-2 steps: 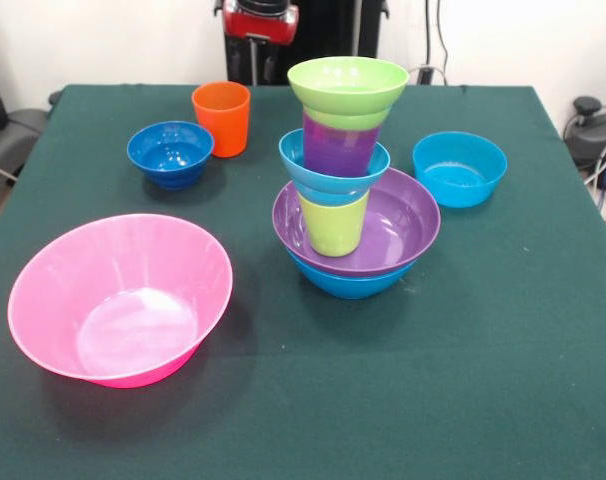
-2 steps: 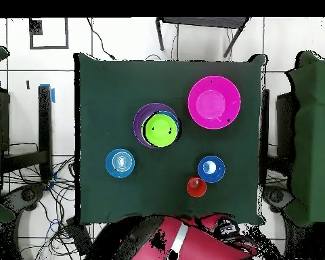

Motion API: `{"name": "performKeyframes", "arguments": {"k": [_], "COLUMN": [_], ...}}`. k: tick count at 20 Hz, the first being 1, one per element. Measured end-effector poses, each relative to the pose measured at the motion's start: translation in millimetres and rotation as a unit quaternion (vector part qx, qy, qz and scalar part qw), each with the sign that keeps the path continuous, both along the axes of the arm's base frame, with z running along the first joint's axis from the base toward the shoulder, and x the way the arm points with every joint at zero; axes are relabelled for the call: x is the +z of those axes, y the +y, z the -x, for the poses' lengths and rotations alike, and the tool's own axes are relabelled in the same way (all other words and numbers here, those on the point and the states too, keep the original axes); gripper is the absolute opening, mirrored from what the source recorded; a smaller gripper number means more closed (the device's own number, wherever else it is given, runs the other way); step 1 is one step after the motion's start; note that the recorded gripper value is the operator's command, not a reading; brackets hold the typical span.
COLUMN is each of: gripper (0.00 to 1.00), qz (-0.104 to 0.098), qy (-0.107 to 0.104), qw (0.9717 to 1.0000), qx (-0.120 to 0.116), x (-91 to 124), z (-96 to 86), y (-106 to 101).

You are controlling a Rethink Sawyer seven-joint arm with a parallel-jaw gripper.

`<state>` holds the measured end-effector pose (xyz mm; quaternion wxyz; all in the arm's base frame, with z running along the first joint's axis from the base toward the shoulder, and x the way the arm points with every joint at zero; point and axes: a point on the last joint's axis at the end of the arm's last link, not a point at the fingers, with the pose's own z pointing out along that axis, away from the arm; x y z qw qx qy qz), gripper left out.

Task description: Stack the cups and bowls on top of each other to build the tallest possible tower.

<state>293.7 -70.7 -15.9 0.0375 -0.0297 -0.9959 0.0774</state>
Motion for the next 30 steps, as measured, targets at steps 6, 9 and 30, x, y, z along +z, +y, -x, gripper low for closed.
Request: {"name": "performKeyframes", "arguments": {"k": [6,9,30], "gripper": [1.00,1.00,1.00], "qz": [0.001,0.000,0.000], "qy": [-0.005,-0.015,-0.052], "qw": [1.0000,0.9997,0.9975], "qx": [-0.007,-0.022,-0.048], "x": [2,6,31], "z": [-2.2,-9.9,-59.0], "y": [-5,-13,-28]}}
